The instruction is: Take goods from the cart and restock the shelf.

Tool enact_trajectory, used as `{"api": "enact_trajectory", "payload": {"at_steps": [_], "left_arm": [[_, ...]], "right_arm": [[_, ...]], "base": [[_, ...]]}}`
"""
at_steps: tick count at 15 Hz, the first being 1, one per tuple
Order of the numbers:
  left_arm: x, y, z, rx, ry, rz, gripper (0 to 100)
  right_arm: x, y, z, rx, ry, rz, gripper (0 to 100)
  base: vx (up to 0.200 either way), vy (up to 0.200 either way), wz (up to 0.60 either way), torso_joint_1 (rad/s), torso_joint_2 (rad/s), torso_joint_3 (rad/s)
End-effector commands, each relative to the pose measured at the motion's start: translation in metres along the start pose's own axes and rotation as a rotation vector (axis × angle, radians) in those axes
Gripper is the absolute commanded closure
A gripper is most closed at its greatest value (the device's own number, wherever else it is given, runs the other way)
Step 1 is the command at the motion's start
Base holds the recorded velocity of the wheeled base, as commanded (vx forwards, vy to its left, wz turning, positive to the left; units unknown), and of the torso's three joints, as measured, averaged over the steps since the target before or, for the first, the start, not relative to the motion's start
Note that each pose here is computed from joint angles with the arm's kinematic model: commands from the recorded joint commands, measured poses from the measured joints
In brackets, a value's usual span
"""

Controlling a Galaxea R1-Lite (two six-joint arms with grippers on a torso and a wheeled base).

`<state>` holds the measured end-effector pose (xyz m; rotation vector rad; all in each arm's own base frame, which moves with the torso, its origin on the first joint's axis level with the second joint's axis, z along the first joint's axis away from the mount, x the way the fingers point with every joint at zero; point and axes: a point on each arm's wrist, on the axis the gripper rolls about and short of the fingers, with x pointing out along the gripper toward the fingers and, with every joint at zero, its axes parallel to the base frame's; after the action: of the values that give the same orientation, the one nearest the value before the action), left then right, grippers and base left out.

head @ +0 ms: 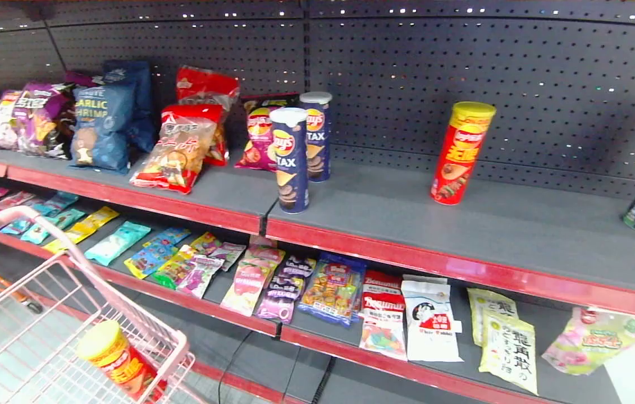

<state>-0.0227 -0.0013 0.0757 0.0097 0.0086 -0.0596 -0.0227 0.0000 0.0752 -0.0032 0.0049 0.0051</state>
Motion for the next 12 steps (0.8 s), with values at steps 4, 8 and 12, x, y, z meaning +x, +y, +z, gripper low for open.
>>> {"api": "enact_trajectory", "payload": {"at_steps": [4,8,12], "left_arm": [[0.0001,0.0,0.0,0.001,0.002,0.0,0],[0.0,0.0,-0.0001,0.001,0.0,0.0,0],[0.0,0.0,-0.0001,0.001,0.0,0.0,0]], "right_arm": [[0.0,0.0,0.0,0.002,0.0,0.001,0],[0.0,0.0,0.0,0.003,0.0,0.001,0],[0.0,0.0,0.0,0.003,0.0,0.001,0]], "base": [[0.0,0.0,0.6,-0.001,0.0,0.002],[0.0,0.0,0.45,0.002,0.0,0.001],[0.0,0.0,0.0,-0.059,0.14,0.081]]}}
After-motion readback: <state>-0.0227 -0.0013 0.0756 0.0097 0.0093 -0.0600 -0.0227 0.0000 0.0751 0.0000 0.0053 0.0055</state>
